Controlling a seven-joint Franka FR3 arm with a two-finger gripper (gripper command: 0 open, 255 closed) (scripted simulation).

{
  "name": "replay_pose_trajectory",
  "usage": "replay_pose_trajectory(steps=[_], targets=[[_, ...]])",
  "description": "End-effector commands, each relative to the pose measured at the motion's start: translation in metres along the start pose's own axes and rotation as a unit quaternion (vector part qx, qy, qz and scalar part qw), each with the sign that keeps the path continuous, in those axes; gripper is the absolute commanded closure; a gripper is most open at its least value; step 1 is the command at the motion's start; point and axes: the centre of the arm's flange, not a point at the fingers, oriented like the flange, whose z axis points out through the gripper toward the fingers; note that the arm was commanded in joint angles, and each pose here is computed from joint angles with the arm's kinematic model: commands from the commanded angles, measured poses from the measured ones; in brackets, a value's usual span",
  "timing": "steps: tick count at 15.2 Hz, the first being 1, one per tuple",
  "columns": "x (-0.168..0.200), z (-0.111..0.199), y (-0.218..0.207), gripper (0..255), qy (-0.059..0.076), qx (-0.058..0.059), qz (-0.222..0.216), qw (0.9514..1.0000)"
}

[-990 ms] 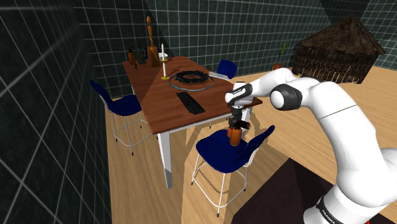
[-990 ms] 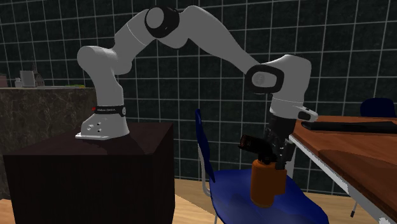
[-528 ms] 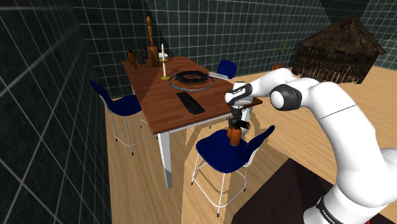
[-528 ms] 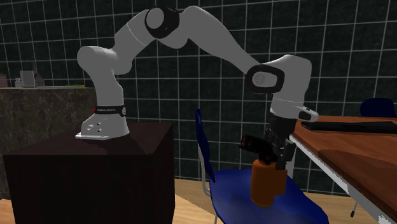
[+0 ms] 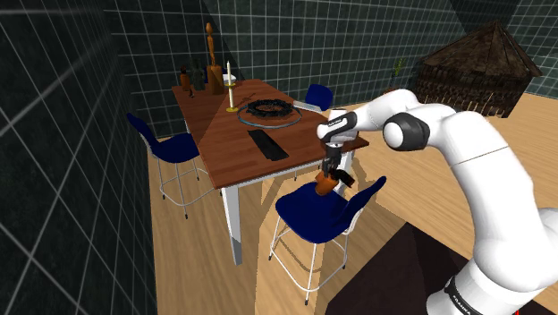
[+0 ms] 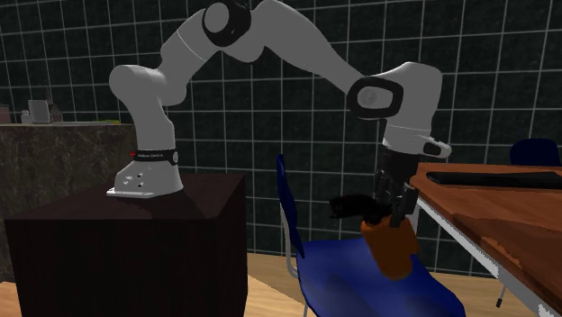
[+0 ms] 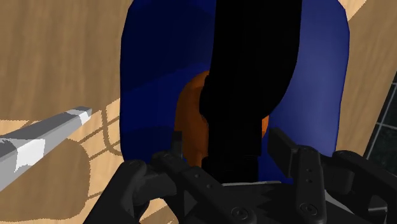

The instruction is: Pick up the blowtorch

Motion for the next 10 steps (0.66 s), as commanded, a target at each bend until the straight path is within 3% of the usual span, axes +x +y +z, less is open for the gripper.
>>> replay_pose_trajectory(steps=[1,10], targets=[[-0.001,-0.011,0.0,255,0.001,0.0,0.0,1.0],[-0.005,-0.048,-0.004,255,0.001,0.0,0.0,1.0]])
